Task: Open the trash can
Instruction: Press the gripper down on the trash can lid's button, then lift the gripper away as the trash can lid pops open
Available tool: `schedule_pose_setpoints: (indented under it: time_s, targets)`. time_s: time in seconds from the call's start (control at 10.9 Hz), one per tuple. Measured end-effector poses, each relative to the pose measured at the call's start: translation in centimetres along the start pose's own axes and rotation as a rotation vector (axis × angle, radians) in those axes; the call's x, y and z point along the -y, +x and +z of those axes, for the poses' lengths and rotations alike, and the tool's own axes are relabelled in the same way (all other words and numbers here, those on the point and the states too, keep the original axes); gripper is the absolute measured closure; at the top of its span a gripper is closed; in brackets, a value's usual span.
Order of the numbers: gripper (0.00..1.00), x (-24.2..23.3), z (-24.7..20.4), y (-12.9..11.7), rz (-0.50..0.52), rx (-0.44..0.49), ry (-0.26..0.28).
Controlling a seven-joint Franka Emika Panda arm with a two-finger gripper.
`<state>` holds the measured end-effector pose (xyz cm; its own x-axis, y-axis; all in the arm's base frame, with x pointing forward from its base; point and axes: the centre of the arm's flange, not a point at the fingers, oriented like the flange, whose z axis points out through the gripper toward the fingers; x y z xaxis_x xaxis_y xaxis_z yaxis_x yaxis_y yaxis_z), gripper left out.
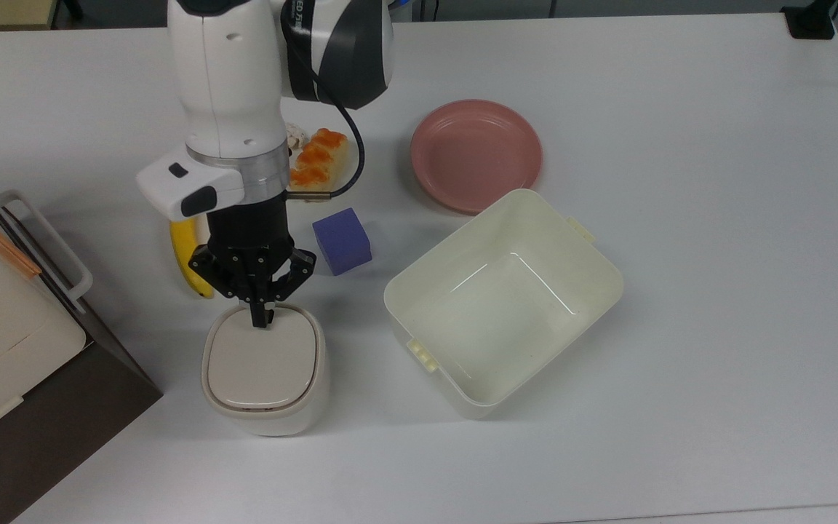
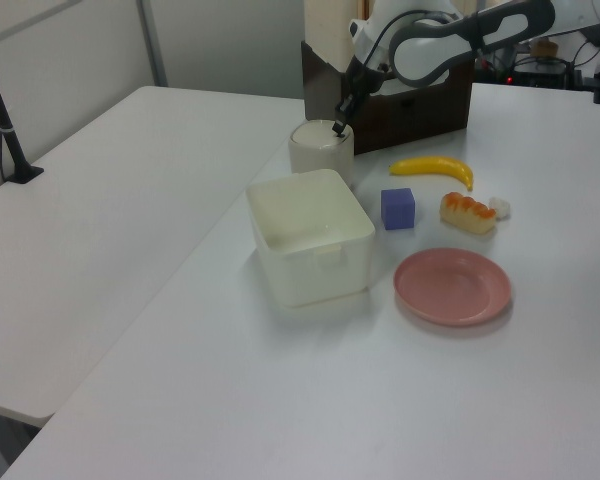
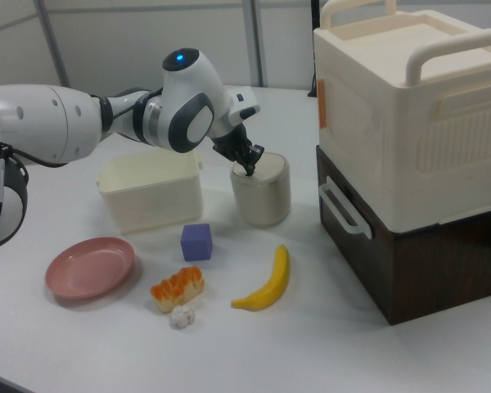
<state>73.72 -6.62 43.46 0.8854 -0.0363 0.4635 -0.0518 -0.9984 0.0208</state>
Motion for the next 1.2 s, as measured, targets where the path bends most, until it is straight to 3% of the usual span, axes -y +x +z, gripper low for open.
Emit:
schedule_pose_setpoints:
  time_s: [1.2]
  targets:
    - [0.99,0.38,1.11,0.43,-0.064,-0.041,0.017]
